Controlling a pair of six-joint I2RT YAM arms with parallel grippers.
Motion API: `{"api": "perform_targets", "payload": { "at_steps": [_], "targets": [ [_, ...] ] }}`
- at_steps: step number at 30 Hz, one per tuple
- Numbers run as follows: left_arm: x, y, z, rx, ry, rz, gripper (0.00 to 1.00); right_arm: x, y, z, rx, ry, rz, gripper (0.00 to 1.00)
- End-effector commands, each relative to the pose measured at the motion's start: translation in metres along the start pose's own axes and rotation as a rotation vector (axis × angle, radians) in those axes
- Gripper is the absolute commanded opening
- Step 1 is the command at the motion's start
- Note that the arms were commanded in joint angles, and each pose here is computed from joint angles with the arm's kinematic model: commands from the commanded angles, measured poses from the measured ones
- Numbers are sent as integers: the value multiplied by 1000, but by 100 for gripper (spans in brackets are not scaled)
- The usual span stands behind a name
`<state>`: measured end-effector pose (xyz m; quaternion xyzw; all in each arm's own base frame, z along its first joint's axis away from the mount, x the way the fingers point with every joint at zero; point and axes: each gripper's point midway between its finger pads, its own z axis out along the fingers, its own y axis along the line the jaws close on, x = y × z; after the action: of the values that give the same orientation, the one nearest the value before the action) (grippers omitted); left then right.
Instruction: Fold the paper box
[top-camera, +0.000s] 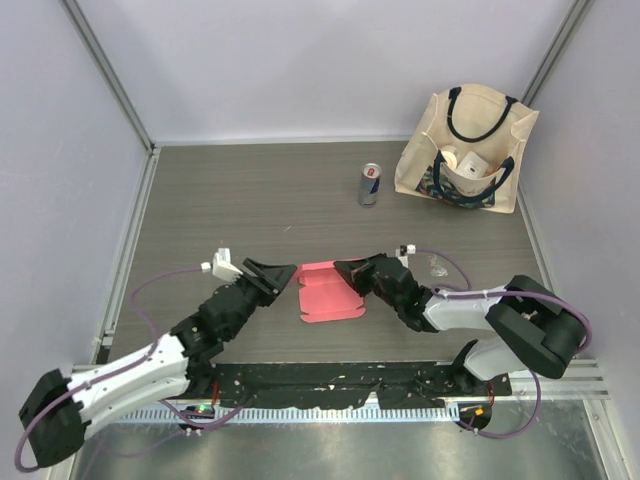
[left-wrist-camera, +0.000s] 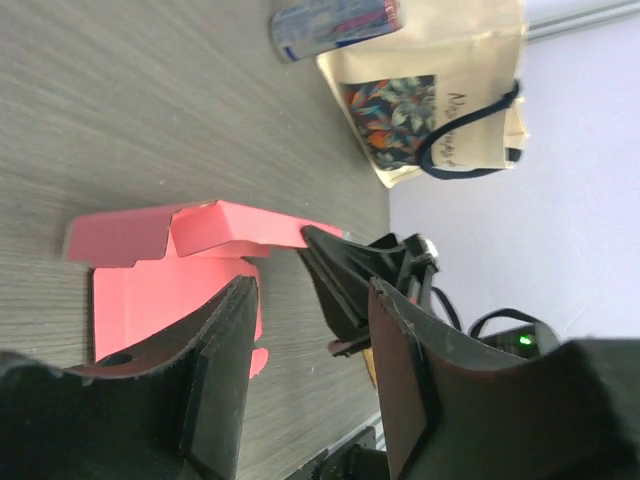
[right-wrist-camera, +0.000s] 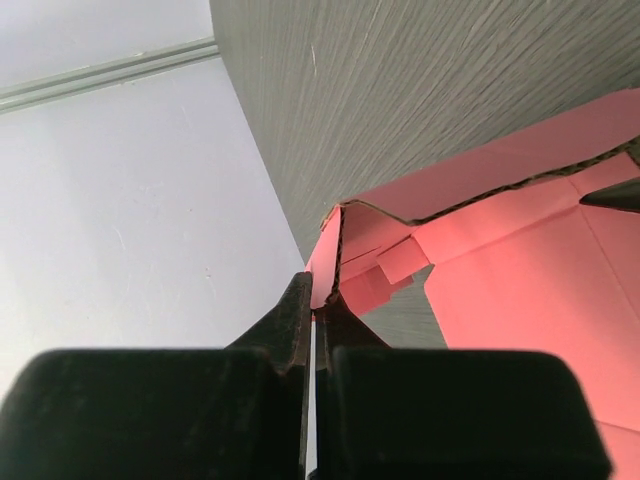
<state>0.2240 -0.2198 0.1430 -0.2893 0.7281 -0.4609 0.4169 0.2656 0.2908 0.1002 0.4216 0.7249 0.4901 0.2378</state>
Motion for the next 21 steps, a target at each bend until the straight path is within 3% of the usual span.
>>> {"api": "perform_targets", "payload": {
  "at_steps": [1,9,13,21],
  "targets": [
    [-20,14,-31,-46,-15,260,54,-11,17,-9,-166,-27,-75,1],
    [-25,20,-50,-50,20,384,63,-10,19,-9,-213,-8,-195,2],
    [-24,19,-40,-117,41,476,60,-11,13,-7,-206,6,-215,2],
    [-24,3,-3,-182,65,657,64,-17,-9,0,-177,16,-160,2]
  ]
}}
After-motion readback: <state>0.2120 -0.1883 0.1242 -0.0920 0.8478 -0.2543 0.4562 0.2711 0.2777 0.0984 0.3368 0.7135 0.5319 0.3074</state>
